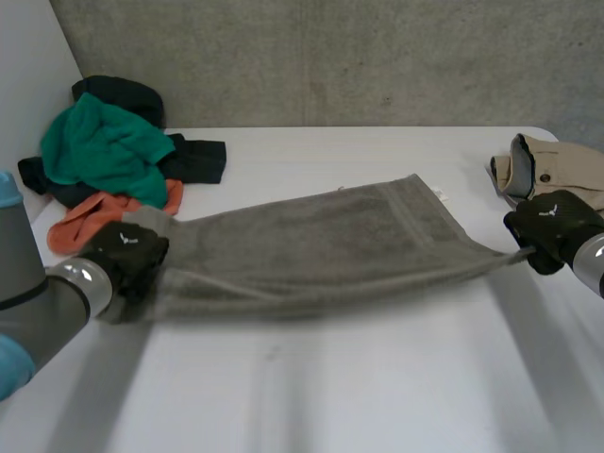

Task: Fold the laundry.

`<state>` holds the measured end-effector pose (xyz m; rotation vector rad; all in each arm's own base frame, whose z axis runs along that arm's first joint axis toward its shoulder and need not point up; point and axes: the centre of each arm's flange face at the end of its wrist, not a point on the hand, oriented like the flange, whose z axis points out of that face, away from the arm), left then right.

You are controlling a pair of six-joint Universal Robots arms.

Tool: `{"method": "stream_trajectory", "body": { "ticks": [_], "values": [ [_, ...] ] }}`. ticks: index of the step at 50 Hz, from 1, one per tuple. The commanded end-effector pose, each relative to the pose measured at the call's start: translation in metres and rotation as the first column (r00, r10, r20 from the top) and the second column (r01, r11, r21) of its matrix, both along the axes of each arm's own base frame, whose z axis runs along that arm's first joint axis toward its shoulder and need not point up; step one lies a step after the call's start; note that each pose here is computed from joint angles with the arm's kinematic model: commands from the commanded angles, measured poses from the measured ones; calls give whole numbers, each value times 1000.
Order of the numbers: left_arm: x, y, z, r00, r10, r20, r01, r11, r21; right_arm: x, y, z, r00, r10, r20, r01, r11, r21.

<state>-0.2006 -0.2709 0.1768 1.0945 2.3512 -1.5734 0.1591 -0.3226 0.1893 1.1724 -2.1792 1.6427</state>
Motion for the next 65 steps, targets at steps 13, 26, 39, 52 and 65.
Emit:
{"method": "stream_trajectory", "body": {
  "ticks": [13, 26, 39, 52, 65],
  "values": [
    [9, 11, -41, 999, -27, 46, 20, 989, 149, -4, 13, -16, 998, 46, -32, -44, 996, 72],
    [12, 23, 28, 998, 19, -62, -24, 996, -87, -10, 14, 24, 1000, 13, -25, -13, 1000, -14],
    [16, 64, 170, 946, -67, -318, -89, 888, -452, -29, 42, 158, 991, -99, 94, 112, 983, -144],
    [-6, -16, 60, 979, 53, -197, -47, 998, 31, 3, 9, 83, 997, 41, -71, -32, 991, 129],
    [-39, -92, 205, 913, -159, -374, -139, 743, -654, 19, -88, 171, 954, -87, 287, 248, 767, -591]
  ]
}}
